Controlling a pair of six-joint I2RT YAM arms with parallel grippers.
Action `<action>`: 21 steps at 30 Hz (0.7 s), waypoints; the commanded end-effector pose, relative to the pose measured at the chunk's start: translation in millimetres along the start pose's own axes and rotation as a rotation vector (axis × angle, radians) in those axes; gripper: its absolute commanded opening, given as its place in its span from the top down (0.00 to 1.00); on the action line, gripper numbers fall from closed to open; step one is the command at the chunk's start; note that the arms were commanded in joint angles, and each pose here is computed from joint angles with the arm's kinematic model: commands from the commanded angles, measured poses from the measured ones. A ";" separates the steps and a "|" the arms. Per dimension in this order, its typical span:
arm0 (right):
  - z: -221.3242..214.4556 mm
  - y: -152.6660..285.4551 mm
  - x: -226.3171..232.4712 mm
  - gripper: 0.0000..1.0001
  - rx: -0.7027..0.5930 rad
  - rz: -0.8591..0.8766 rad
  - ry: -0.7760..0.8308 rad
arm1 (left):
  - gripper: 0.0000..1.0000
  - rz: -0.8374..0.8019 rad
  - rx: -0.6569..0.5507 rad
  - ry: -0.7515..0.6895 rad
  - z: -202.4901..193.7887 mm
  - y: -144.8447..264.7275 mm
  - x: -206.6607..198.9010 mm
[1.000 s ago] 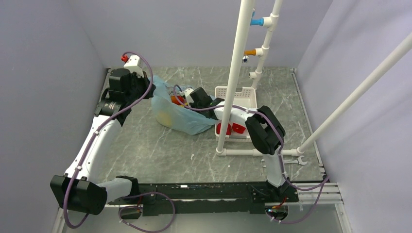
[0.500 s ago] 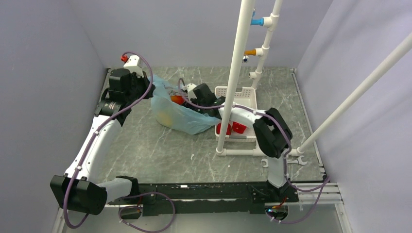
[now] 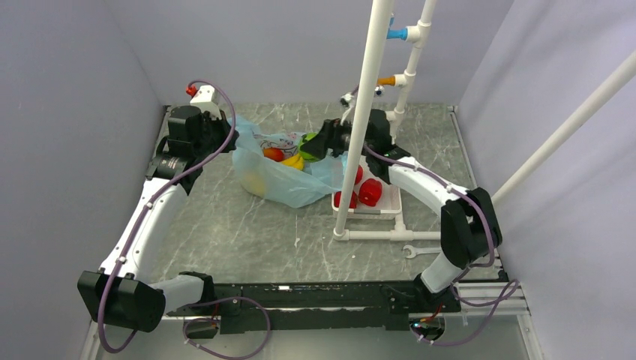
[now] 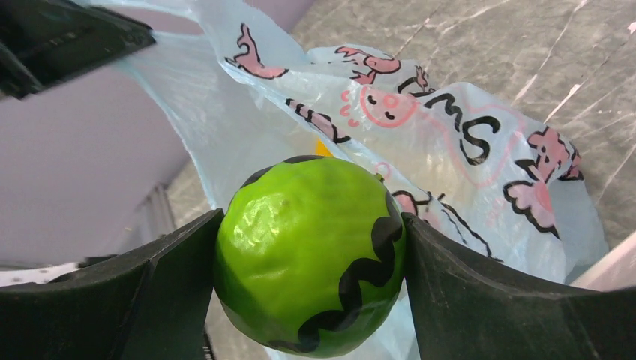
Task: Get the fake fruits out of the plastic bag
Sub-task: Take out the fake fruit from the plastic bag, then place the fake fruit in the bin.
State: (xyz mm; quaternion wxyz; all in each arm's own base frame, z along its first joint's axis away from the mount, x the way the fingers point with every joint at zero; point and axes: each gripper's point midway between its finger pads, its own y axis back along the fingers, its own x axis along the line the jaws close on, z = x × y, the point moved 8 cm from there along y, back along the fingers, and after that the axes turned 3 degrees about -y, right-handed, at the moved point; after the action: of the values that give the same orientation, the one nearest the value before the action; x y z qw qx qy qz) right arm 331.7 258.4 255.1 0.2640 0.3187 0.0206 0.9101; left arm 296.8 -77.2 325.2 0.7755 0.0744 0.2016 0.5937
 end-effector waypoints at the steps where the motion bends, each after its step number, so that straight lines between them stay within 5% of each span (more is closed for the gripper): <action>1: 37.3 32.9 32.4 1.00 -0.156 0.237 -0.074 | 1.00 -0.012 -0.062 -0.018 15.6 8.9 -4.6; 12: 51.4 67.6 33.1 1.00 -0.299 0.262 -0.104 | 1.00 -0.009 -0.065 -0.017 16.4 10.8 -5.1; 21: 57.0 127.1 1.8 1.00 -0.435 -0.321 0.033 | 1.00 -0.003 -0.072 -0.021 16.8 11.4 -4.7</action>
State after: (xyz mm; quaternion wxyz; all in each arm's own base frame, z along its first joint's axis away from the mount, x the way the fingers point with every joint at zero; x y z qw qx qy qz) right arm 308.0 175.3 324.1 0.3309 0.3110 -0.1530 0.8777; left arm 296.5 -76.4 325.8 0.7733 0.0738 0.2000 0.5971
